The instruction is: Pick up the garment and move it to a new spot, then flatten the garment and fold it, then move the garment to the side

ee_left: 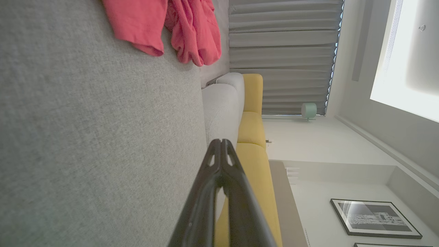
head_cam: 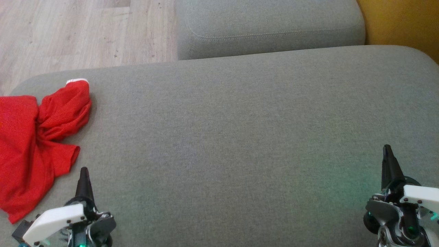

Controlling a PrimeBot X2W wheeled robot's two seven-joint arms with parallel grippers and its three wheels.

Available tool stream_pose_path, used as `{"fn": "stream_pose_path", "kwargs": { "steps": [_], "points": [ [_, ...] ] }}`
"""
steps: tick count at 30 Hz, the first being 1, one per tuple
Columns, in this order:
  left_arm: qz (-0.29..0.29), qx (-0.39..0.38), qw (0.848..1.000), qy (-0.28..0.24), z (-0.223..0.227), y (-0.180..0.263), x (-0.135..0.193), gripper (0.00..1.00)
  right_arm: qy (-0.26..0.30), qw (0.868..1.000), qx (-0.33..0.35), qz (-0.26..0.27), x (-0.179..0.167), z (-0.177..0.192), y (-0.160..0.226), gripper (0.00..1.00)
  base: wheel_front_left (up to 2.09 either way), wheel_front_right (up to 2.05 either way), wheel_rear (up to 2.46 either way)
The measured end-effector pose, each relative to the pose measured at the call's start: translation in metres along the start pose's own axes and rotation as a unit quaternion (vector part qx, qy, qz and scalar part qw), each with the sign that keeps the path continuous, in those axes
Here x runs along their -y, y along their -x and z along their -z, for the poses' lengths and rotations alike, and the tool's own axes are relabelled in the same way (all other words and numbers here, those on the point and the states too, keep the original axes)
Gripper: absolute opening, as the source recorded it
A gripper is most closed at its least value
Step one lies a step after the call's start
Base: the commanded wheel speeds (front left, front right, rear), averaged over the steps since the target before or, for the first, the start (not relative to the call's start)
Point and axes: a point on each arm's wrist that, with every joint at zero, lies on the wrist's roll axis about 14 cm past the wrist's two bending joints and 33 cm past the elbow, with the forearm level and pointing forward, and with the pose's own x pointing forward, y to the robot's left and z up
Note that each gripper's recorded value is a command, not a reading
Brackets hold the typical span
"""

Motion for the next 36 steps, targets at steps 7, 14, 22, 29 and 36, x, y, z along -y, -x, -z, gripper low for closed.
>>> {"fn": "stream_pose_path", "kwargs": {
  "steps": [7, 14, 22, 29, 36],
  "points": [
    [0.0, 0.0, 1.0, 0.0, 0.0, 0.0, 0.0, 0.0, 0.0, 1.0, 0.0, 0.0, 0.0, 0.0, 0.0, 0.0, 0.0, 0.0, 0.0],
    [0.0, 0.0, 1.0, 0.0, 0.0, 0.0, 0.0, 0.0, 0.0, 1.0, 0.0, 0.0, 0.0, 0.0, 0.0, 0.0, 0.0, 0.0, 0.0],
    [0.0, 0.0, 1.0, 0.0, 0.0, 0.0, 0.0, 0.0, 0.0, 1.0, 0.0, 0.0, 0.0, 0.0, 0.0, 0.0, 0.0, 0.0, 0.0],
    [0.0, 0.0, 1.0, 0.0, 0.0, 0.0, 0.0, 0.0, 0.0, 1.0, 0.0, 0.0, 0.0, 0.0, 0.0, 0.0, 0.0, 0.0, 0.0],
    [-0.023, -0.001, 1.0, 0.002, 0.001, 0.005, -0.015, 1.0, -0.002, 1.0, 0.0, 0.023, 0.015, 0.0, 0.005, 1.0, 0.0, 0.0, 0.0]
  ]
}}
